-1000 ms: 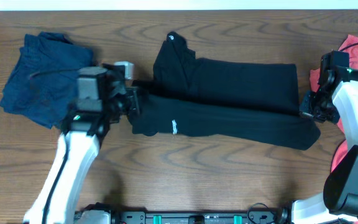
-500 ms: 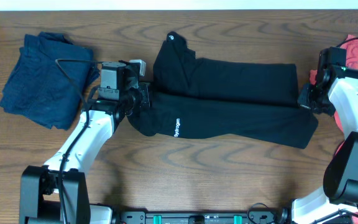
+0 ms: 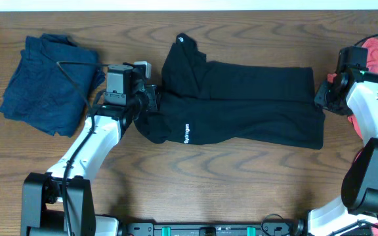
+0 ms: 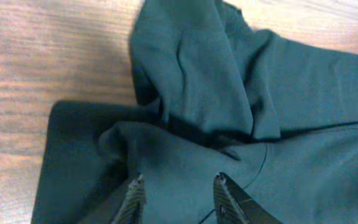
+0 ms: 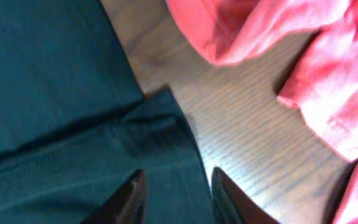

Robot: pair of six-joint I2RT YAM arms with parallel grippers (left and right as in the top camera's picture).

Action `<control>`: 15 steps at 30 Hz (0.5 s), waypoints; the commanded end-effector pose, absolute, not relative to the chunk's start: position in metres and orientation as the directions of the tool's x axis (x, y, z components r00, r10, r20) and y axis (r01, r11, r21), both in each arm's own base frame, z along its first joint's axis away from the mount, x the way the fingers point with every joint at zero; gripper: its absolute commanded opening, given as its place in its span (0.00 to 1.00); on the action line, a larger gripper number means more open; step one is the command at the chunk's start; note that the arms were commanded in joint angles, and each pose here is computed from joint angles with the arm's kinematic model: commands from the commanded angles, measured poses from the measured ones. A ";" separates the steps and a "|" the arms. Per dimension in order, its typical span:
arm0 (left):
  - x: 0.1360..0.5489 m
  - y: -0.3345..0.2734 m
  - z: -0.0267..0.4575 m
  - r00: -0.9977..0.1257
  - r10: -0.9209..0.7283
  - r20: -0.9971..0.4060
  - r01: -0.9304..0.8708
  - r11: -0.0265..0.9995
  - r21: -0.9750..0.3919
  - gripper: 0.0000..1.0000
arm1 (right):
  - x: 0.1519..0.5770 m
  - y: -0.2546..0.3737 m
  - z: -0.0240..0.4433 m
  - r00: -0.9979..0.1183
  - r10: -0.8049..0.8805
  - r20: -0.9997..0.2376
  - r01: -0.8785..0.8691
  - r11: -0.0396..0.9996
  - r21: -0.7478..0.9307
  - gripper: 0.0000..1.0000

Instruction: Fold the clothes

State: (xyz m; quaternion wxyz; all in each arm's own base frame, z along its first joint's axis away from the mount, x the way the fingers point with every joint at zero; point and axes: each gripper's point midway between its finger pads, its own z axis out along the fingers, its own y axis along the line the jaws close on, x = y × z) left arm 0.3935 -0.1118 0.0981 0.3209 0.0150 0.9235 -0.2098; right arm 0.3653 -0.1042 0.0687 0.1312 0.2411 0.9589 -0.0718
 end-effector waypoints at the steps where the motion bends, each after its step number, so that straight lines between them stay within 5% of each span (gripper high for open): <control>1: 0.399 -0.110 0.110 -0.767 -0.114 -0.632 0.168 0.914 -0.369 0.45 | 0.352 -0.095 0.062 -0.874 0.438 -0.211 0.458 0.888 -0.052 0.26; 6: 0.382 -0.108 0.122 -0.782 -0.111 -0.613 0.159 0.916 -0.369 0.49 | 0.335 -0.079 0.049 -0.899 0.419 -0.126 0.424 0.906 -0.016 0.19; 15: 0.293 -0.059 0.065 -0.945 -0.202 -0.258 -0.156 0.970 -0.186 0.52 | 0.309 -0.072 0.000 -0.905 0.413 -0.104 0.418 0.908 -0.021 0.18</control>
